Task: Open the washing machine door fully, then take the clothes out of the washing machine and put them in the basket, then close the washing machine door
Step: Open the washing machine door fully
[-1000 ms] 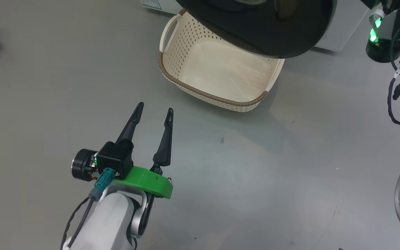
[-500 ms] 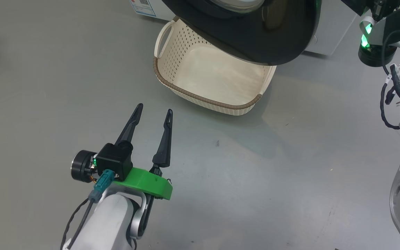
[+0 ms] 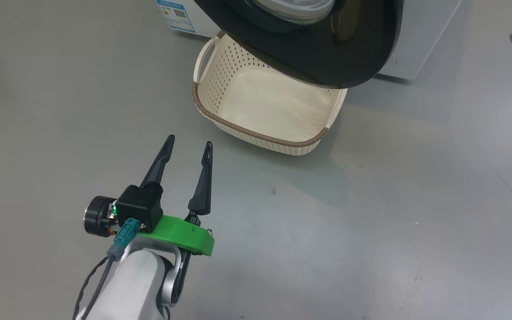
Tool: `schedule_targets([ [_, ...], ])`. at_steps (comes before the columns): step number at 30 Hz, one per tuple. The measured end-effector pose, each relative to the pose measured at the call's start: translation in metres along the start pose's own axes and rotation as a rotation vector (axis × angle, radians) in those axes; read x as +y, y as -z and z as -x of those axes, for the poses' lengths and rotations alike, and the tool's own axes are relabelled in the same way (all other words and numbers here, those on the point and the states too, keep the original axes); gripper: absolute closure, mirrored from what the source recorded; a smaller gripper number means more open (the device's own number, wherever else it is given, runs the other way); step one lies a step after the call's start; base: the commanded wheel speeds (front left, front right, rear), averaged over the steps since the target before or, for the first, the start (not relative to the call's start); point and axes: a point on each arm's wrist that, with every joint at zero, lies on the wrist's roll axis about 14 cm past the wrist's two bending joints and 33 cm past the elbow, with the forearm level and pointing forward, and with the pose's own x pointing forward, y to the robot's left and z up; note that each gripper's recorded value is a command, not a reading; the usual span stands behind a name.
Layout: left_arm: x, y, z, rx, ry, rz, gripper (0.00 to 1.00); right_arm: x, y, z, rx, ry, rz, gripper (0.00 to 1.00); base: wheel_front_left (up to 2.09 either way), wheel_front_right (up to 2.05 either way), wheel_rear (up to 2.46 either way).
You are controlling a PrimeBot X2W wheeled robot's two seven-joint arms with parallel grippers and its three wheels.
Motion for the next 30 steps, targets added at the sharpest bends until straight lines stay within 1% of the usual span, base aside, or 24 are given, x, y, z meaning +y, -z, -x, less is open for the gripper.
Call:
schedule_targets([
  [2,0.001,-0.003,0.000,-0.009,-0.004,0.001,0.00,-0.007,-0.001,0.008,-0.005,0.061,0.122,1.00,0.00,0.00,0.00],
  [5,0.001,-0.008,0.000,-0.021,-0.005,0.001,0.00,-0.014,-0.002,0.019,-0.033,0.134,0.247,1.00,0.00,0.00,0.00],
  [7,0.001,-0.010,0.001,-0.028,-0.003,0.000,0.00,-0.011,-0.007,0.027,-0.084,0.154,0.305,1.00,0.00,0.00,0.00],
  [11,0.002,-0.013,0.005,-0.038,-0.010,0.008,0.00,-0.008,-0.007,0.045,-0.139,0.200,0.470,1.00,0.00,0.00,0.00],
  [14,0.000,-0.017,0.007,-0.049,-0.006,0.013,0.00,0.001,0.005,0.055,-0.171,0.181,0.507,1.00,0.00,0.00,0.00],
  [20,0.003,-0.023,0.011,-0.068,-0.018,0.007,0.00,-0.012,0.040,0.085,-0.175,0.227,0.572,1.00,0.00,0.00,0.00],
  [24,-0.002,-0.022,0.014,-0.068,-0.004,0.011,0.00,-0.021,0.044,0.112,-0.220,0.275,0.621,1.00,0.00,0.00,0.00],
  [27,-0.005,-0.022,0.016,-0.069,0.003,0.012,0.00,-0.028,0.044,0.134,-0.233,0.323,0.730,1.00,0.00,0.00,0.00],
  [30,-0.008,-0.023,0.018,-0.071,0.013,0.016,0.00,-0.030,0.051,0.151,-0.262,0.343,0.745,1.00,0.00,0.00,0.00],
])
